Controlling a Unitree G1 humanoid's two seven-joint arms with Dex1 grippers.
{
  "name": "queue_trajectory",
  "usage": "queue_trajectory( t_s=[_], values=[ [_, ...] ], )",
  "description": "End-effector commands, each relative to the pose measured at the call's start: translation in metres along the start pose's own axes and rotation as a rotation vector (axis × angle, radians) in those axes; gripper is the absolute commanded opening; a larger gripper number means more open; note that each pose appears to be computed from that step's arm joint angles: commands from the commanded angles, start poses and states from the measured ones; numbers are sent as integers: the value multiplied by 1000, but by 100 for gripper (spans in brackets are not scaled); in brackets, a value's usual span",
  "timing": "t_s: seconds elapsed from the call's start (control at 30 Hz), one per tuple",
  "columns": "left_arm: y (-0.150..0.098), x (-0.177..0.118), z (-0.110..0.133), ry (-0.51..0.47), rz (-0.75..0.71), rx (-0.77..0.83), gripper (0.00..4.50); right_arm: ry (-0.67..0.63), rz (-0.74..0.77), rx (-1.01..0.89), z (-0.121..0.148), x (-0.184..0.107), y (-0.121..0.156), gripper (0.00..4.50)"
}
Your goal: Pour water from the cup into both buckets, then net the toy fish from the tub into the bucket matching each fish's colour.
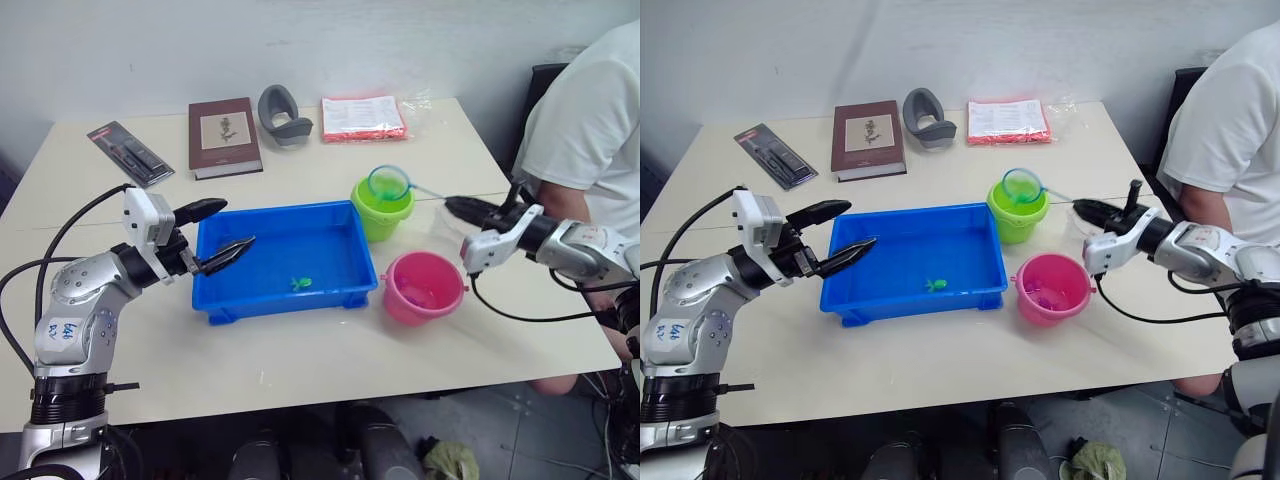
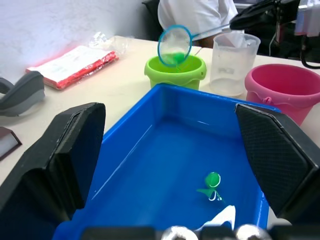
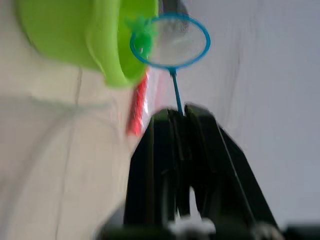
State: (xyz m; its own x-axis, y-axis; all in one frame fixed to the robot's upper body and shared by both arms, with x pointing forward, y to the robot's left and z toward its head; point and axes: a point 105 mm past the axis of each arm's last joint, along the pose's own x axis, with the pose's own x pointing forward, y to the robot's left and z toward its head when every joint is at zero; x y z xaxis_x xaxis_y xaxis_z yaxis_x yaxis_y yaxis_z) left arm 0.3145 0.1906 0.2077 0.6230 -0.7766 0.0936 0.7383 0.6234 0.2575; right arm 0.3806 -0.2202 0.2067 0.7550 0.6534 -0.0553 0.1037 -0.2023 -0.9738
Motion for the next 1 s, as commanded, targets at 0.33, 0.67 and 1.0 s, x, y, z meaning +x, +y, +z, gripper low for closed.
queue_trajectory(
  t_s=[0.33, 0.67, 1.0],
  values=[
    [3, 0, 8, -30, 11, 27, 444, 62, -49, -31, -16, -9, -16, 0],
    [4, 1, 9, -41, 16, 24, 444, 53, -68, -29, -15, -13, -21, 0],
    [1, -23, 4, 26, -13, 51, 444, -192, -84, 497, 35, 7, -58, 0]
  ],
)
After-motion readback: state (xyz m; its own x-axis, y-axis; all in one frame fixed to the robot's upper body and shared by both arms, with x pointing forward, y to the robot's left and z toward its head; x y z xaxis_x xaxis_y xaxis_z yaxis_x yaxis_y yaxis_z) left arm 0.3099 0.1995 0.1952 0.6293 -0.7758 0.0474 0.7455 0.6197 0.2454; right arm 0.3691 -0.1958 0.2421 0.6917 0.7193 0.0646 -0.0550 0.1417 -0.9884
